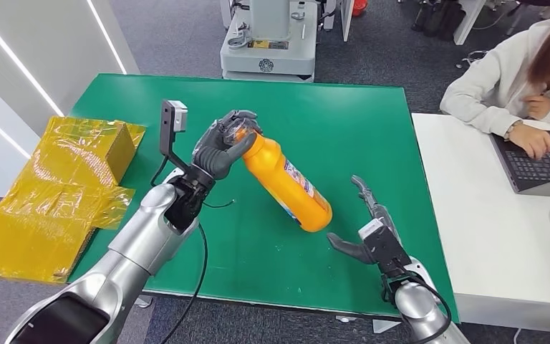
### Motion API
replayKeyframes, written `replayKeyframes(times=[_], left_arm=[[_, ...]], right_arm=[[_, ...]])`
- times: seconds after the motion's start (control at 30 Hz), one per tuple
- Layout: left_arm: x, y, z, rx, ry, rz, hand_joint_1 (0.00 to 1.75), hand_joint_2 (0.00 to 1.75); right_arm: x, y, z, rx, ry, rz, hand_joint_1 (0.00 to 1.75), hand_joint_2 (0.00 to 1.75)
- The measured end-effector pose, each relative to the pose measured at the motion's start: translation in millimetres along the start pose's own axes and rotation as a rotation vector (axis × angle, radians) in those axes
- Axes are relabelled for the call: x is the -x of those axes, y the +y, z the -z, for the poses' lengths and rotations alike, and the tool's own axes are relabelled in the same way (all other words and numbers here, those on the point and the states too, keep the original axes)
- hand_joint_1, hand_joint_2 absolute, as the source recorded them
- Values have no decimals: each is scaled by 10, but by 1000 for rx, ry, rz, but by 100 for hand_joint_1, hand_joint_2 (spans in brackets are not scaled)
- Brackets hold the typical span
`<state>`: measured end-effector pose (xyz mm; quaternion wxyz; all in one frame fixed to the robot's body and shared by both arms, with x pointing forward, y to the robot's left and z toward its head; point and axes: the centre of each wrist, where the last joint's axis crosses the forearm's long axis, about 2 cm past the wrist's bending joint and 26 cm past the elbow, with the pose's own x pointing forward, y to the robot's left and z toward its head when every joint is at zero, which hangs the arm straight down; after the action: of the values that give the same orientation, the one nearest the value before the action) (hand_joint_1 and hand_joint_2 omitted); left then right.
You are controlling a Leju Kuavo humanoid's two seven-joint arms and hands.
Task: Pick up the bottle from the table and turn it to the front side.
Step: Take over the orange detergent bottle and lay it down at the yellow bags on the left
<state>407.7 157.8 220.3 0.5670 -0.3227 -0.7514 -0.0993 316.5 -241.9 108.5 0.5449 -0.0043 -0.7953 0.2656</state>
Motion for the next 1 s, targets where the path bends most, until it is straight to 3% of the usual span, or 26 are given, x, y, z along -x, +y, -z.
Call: replayKeyframes(times=[0.13,0.27,0.47,0.6,0.8,1.0], left_arm=[[-78,28,18,-39,-93,273,175,175],[-294,53,62,-67,-228,726,175,175],[-587,78,125,-50,-337,1173,175,175],[-713,126,153,-53,-342,1459,175,175],[-783,175,161,-51,-332,1630,175,175],[-822,241,190,-7,-255,2067,175,175]], right_arm=[[-4,20,0,-8,0,-1,0,175],[-9,56,-4,-14,-1,0,0,175],[-14,72,11,-24,-13,14,0,175],[-2,70,-6,-21,-12,24,0,175],[-5,77,-61,-12,-9,26,0,175],[-18,88,-159,2,-5,29,0,175]])
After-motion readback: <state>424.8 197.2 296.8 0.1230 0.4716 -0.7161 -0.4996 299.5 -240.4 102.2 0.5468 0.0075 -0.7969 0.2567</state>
